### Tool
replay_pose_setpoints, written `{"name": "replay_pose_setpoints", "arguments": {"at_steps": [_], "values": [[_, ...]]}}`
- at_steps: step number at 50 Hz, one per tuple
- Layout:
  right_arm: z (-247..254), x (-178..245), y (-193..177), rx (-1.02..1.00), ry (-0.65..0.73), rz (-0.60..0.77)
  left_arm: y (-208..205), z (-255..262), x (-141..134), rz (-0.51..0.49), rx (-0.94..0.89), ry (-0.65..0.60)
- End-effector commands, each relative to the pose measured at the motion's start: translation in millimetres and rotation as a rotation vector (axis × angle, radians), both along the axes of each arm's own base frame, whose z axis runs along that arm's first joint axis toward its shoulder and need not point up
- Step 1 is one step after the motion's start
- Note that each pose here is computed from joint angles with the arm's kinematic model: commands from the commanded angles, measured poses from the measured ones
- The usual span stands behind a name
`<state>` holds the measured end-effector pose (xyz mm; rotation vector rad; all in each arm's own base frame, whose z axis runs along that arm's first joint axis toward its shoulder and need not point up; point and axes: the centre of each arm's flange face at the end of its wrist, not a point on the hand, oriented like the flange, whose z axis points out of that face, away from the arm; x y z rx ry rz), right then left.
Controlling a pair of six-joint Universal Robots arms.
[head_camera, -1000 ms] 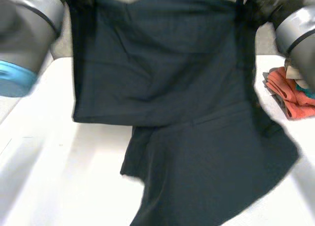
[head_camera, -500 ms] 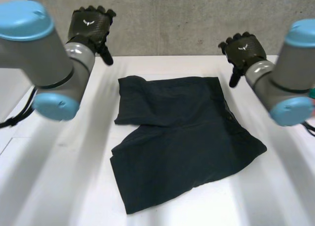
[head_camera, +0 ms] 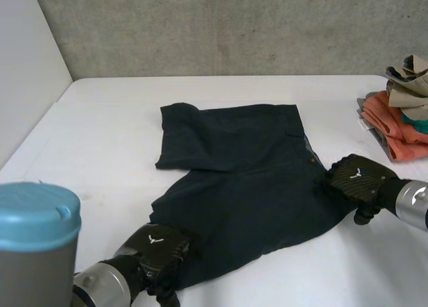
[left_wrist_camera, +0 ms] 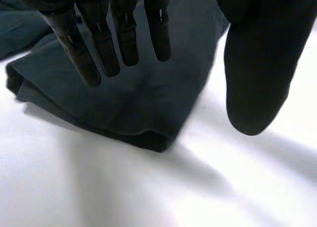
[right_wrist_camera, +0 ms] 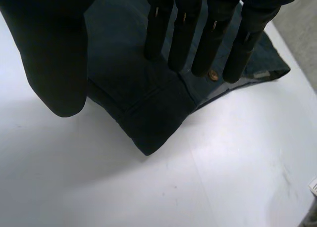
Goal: Fold the laundry.
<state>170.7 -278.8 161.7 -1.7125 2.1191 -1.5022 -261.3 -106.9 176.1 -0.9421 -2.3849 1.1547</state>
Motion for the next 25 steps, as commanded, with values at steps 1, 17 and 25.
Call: {"name": "replay_pose_setpoints", "arguments": {"at_steps": [1,17,25], "values": [[-20,1,-1,-0.077,-0.057,0.027,-12,-18,-4,0.031,-0.097,-0.043],[-36,3,-14,-0.112,-0.126,0.007,-12,-37,-19,0.003,-0.196,-0.078],[-34,8,-10,-0.092,-0.153,0.001,-10,-45,-25,-0.029,-0.225,-0.105]]}}
